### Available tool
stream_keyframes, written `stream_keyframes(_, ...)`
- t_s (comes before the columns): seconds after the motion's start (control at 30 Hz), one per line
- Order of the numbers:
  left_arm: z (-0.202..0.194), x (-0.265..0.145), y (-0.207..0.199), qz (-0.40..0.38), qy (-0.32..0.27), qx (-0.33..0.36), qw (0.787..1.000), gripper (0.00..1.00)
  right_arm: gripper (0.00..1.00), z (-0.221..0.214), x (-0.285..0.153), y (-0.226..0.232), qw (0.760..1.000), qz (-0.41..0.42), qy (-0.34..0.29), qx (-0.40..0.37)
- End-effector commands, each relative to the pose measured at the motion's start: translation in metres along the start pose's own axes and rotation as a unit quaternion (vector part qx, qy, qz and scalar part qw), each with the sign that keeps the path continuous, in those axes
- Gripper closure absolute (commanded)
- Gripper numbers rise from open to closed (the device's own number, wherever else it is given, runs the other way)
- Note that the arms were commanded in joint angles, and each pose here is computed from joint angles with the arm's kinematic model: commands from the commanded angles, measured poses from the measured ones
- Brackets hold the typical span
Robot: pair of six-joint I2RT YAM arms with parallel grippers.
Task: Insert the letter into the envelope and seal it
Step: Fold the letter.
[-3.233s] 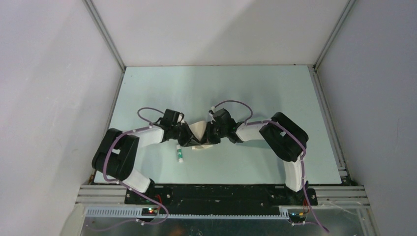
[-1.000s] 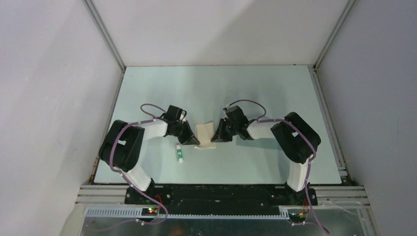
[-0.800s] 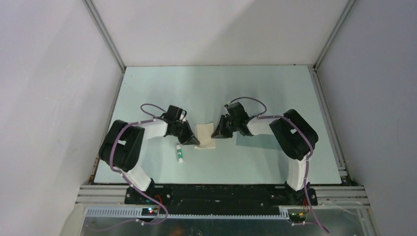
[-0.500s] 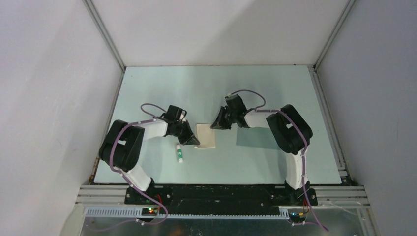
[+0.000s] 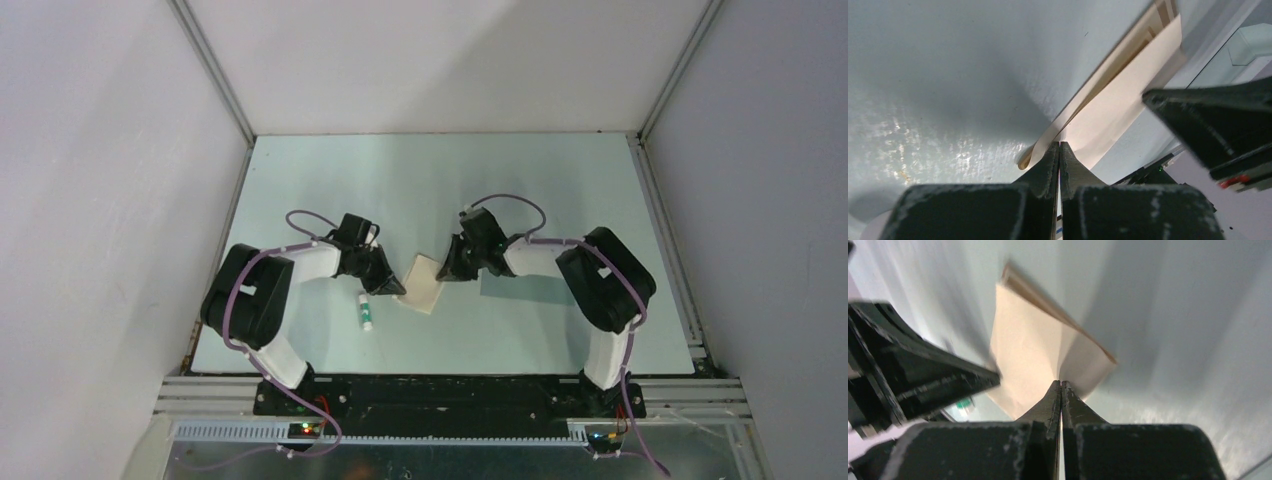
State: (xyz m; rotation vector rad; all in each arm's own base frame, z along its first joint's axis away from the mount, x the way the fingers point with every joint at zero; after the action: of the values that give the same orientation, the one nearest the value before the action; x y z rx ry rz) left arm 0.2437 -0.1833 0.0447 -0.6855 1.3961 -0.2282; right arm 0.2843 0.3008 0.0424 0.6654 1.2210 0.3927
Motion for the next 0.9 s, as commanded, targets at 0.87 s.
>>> stream_keyframes(0.87, 0.002, -0.003, 0.012, 0.049, -0.004, 0.013, 0.999, 0.98, 1.00, -0.073, -0.023, 0.001, 0.992, -0.014, 0.072, -0.104)
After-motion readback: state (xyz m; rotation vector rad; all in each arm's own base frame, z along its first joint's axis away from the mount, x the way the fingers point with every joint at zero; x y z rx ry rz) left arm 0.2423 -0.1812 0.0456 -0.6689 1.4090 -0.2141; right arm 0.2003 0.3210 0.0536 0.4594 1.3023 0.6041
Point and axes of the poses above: each gripper's point midway between its finger pads, its own x axis out along the fingers, its own y axis along the line the jaws close on, z = x × y, the point moved 4 cm from there along -x, back along the fingers, and after that the axes turned 5 degrees about x, right-handed, at the moved point
